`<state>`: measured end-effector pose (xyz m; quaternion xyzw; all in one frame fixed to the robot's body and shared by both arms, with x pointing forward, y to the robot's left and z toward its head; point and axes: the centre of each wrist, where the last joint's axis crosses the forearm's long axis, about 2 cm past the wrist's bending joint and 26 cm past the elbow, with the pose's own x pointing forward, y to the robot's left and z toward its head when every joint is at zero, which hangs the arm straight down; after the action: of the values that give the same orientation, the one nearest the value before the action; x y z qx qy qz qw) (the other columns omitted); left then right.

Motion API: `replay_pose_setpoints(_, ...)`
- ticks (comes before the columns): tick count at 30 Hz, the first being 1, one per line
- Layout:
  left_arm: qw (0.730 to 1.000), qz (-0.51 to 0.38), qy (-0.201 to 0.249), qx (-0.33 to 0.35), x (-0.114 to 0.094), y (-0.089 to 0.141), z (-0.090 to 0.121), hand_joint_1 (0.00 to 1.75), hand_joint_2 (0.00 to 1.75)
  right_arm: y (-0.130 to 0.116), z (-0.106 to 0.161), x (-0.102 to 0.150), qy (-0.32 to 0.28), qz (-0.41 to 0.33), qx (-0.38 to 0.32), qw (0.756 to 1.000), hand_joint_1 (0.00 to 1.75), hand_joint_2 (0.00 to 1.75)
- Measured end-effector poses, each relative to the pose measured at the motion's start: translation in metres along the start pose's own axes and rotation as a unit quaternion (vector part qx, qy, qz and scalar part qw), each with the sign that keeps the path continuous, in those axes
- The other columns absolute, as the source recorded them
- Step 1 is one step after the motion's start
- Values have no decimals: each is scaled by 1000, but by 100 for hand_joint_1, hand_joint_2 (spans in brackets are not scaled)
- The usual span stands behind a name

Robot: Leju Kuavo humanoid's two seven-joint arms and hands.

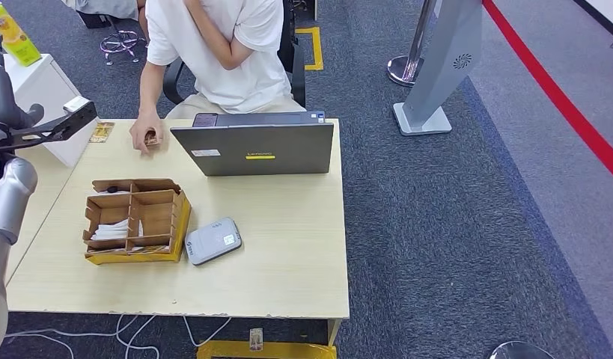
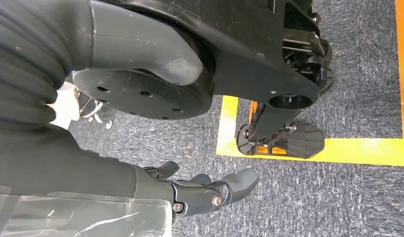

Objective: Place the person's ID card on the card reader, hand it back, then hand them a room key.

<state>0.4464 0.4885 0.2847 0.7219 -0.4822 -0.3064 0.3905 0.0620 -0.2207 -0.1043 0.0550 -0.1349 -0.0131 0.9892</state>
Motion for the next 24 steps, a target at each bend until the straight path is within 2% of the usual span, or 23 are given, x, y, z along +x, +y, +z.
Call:
replay_pose_setpoints(9, 1000, 16, -20, -11, 7, -3, 4, 0, 175, 0, 0, 0, 1, -1, 0, 1000, 0, 175)
replay_pose_setpoints(13, 996, 61, -59, -30, 28, -9, 27, 0, 175, -1, 0, 0, 1, -17, -4, 1000, 0, 175)
replay_pose_setpoints(14, 994, 70, -79, -35, 36, -11, 41, 0, 175, -1, 0, -1, -1, -27, -7, 1000, 0, 175)
replay_pose_setpoints(16, 987, 68, -143, -28, 52, -14, 90, 0, 175, -1, 0, -2, -5, -58, -16, 998, 0, 175)
replay_pose_setpoints(18, 975, 52, -216, -7, 69, -12, 164, 0, 175, -1, 1, -6, -6, -89, -25, 996, 0, 175)
replay_pose_setpoints(20, 962, 60, -267, 13, 81, 0, 232, 0, 175, -1, 2, -12, -3, -108, -31, 994, 0, 175)
replay_pose_setpoints(22, 951, 85, -295, 30, 84, 19, 274, 0, 175, -1, 2, -15, -1, -119, -35, 992, 0, 175)
replay_pose_setpoints(24, 943, 106, -314, 42, 85, 35, 295, 0, 175, -2, 2, -16, -2, -126, -37, 991, 0, 175)
